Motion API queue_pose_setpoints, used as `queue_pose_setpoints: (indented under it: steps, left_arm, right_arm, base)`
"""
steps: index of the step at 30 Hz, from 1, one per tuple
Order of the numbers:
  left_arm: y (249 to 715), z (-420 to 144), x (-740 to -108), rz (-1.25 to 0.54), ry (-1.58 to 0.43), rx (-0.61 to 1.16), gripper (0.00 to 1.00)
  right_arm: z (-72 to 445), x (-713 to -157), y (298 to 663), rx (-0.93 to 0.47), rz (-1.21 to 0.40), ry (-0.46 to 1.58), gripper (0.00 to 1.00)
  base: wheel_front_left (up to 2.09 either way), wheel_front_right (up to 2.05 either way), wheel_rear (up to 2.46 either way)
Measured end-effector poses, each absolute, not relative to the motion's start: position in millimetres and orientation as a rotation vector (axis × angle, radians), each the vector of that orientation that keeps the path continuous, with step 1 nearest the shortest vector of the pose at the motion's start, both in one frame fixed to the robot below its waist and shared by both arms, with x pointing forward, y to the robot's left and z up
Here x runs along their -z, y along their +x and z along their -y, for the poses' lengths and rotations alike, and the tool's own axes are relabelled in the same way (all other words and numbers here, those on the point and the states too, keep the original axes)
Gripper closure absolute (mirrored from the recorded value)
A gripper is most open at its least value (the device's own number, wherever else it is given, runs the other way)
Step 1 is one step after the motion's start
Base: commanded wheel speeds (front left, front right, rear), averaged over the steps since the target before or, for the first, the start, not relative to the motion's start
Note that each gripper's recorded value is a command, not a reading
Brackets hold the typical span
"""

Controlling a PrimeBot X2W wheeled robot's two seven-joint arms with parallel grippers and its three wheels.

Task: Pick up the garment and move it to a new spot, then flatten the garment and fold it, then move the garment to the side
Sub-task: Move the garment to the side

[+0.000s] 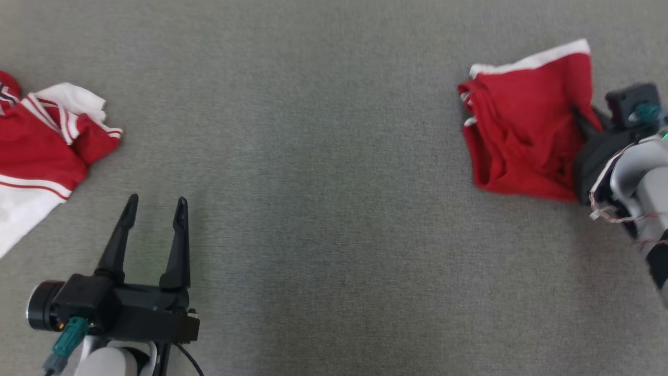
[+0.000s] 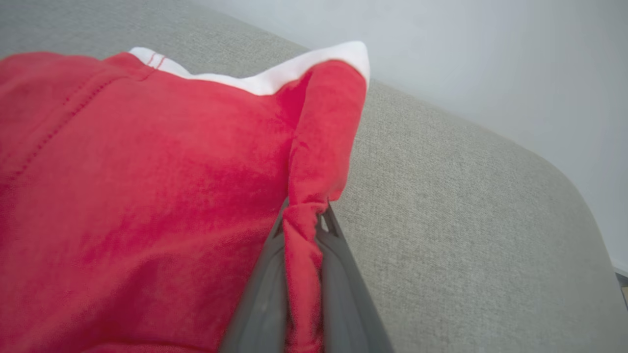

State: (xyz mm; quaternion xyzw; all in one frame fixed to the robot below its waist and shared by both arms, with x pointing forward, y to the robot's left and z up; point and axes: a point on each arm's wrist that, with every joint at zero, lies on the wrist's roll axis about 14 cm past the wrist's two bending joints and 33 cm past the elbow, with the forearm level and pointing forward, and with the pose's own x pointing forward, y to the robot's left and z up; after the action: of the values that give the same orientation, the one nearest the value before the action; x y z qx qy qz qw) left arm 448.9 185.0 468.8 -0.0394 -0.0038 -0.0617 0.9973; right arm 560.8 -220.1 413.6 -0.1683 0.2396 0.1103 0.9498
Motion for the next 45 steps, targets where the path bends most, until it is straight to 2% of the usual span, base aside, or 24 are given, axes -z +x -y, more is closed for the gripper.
queue_pose_setpoints:
  steps: [6, 20, 28, 38, 39, 41, 45]
  left_arm:
    - [472, -169, -458, 0.007, -0.065, 0.193, 0.0]
    - [510, -127, -425, 0.006, -0.055, 0.351, 0.0]
    - [516, -119, -420, 0.017, -0.066, 0.377, 0.0]
    - [516, -121, -414, 0.009, -0.062, 0.371, 0.0]
    - [516, -122, -413, 0.008, -0.062, 0.37, 0.0]
    - [516, -123, -412, 0.006, -0.061, 0.367, 0.0]
    - [517, -127, -411, 0.003, -0.063, 0.351, 0.0]
  right_arm:
    - [264, -429, 580, -0.176, -0.472, -0.426, 1.0]
    - [367, -443, 585, -0.011, -0.546, -0.586, 1.0]
    - [405, -464, 591, 0.058, -0.585, -0.71, 1.0]
    - [420, -469, 599, 0.094, -0.615, -0.754, 1.0]
    - [421, -468, 600, 0.097, -0.618, -0.752, 0.75]
    - [420, -466, 602, 0.096, -0.618, -0.761, 0.0]
    - [421, -476, 611, 0.113, -0.581, -0.773, 0.0]
  base:
    - [0.0, 0.0, 0.0]
    - [0.0, 0.0, 0.0]
    - [0.0, 0.0, 0.0]
    - [0.0, 0.0, 0.0]
    - [0.0, 0.0, 0.0]
    - [0.0, 0.0, 0.0]
    - [0.0, 0.0, 0.0]
